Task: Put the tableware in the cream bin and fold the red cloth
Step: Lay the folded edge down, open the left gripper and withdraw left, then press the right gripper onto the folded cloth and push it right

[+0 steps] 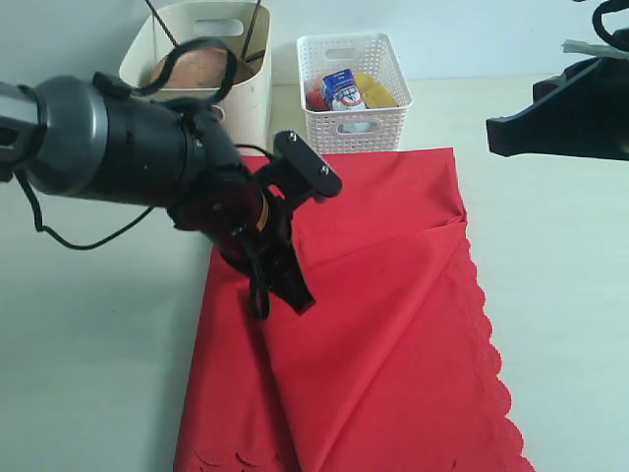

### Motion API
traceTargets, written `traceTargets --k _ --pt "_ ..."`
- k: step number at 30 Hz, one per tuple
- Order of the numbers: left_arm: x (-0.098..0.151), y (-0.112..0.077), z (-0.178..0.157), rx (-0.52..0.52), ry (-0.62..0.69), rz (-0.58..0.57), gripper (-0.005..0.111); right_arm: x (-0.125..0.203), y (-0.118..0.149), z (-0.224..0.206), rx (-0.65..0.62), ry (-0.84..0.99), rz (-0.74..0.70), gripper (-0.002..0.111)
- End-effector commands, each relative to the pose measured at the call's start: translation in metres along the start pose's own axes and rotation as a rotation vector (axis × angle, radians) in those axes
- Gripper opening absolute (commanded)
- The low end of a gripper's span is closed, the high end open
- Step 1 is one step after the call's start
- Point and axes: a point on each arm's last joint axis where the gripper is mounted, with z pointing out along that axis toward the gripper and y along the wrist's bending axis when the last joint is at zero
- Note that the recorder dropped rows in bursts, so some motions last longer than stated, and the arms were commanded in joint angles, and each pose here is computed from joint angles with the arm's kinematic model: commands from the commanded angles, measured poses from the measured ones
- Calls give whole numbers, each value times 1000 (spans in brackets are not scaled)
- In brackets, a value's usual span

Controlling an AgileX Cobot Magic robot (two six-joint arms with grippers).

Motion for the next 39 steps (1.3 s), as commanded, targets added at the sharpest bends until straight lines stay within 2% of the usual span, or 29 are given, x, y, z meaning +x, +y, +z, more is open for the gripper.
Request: traceTargets --k 1,6,9,13,14,16,19,25,28,30,33,35,39 --pt "6 -18 5 43 -38 28 0 0 0 1 -7 -7 -7 0" --pt "2 -67 -3 100 -65 130 0 0 0 1 -5 -6 -7 0" --pt "-5 -111 -21 154 -158 254 0 0 -1 1 -1 -4 -7 0" --pt "-9 -169 -66 218 -296 425 0 3 -6 0 59 24 -13 0" --pt "-9 -177 -78 220 -329 470 0 3 -8 0 79 34 -13 0" --pt "-9 -181 -98 209 -363 514 0 4 -10 0 103 41 -4 0" --pt "-5 -171 -115 188 -349 483 0 4 -10 0 107 37 11 0" --pt "7 -128 -127 152 -334 328 0 4 -9 0 98 35 17 0" --pt "25 -105 -125 133 -309 250 0 4 -5 2 53 42 48 0" --pt "39 -88 -124 120 -314 177 0 5 4 7 -26 47 71 0" --pt "59 -60 -127 95 -346 50 0 9 23 22 -174 67 34 0" --pt "76 -44 -132 80 -380 -26 0 18 35 38 -228 118 16 0" --pt "113 -27 -147 60 -454 -113 0 40 55 75 -284 224 10 0"
